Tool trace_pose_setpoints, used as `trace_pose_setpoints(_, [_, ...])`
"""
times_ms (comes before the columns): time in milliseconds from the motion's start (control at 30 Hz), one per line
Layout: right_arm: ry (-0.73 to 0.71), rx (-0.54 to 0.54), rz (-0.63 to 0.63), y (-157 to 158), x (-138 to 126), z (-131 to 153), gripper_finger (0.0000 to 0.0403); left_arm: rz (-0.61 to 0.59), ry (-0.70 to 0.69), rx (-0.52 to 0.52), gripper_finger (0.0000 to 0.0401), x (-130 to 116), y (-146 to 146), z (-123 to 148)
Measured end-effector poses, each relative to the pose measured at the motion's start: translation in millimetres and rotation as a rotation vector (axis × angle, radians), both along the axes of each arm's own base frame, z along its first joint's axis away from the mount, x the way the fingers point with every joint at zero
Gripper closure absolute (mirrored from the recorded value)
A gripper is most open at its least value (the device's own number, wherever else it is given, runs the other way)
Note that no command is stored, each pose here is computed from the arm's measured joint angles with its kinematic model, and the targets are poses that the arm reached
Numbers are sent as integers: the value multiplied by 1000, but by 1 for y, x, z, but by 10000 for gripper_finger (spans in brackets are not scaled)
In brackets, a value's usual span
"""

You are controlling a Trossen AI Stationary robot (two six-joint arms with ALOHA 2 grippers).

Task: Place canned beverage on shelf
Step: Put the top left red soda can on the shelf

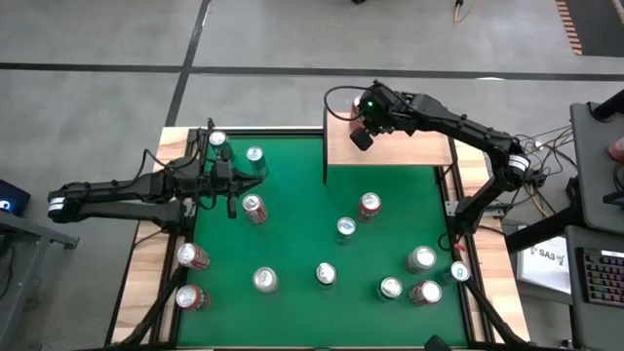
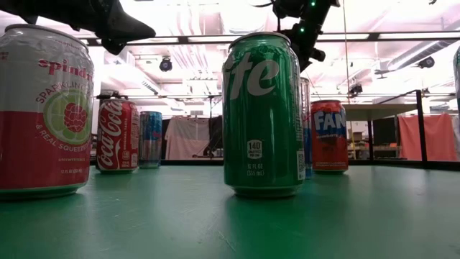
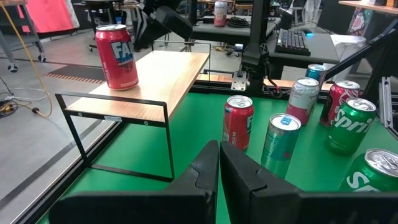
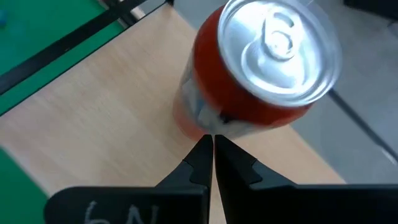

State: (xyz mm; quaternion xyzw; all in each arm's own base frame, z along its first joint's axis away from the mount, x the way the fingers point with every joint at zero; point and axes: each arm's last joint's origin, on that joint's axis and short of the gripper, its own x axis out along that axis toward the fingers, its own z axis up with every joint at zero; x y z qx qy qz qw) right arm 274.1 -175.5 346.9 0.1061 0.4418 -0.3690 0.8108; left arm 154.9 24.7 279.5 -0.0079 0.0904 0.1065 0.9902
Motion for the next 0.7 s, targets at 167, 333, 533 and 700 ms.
trace_pose_setpoints(167, [-17,18,5,0,2,-4,394,0,0,0,401,0,0,0])
trace_pose_setpoints(333, [-12,-20,-8,-6,1,-7,394,0,0,0,401,0,0,0])
trace_pose_setpoints(533, [-13,-38,-16,-8,0,-8,394,0,0,0,401,0,0,0])
trace_pose_setpoints(700, [-1,-58,-22,-9,0,-8,394,0,-1,0,401,0,0,0])
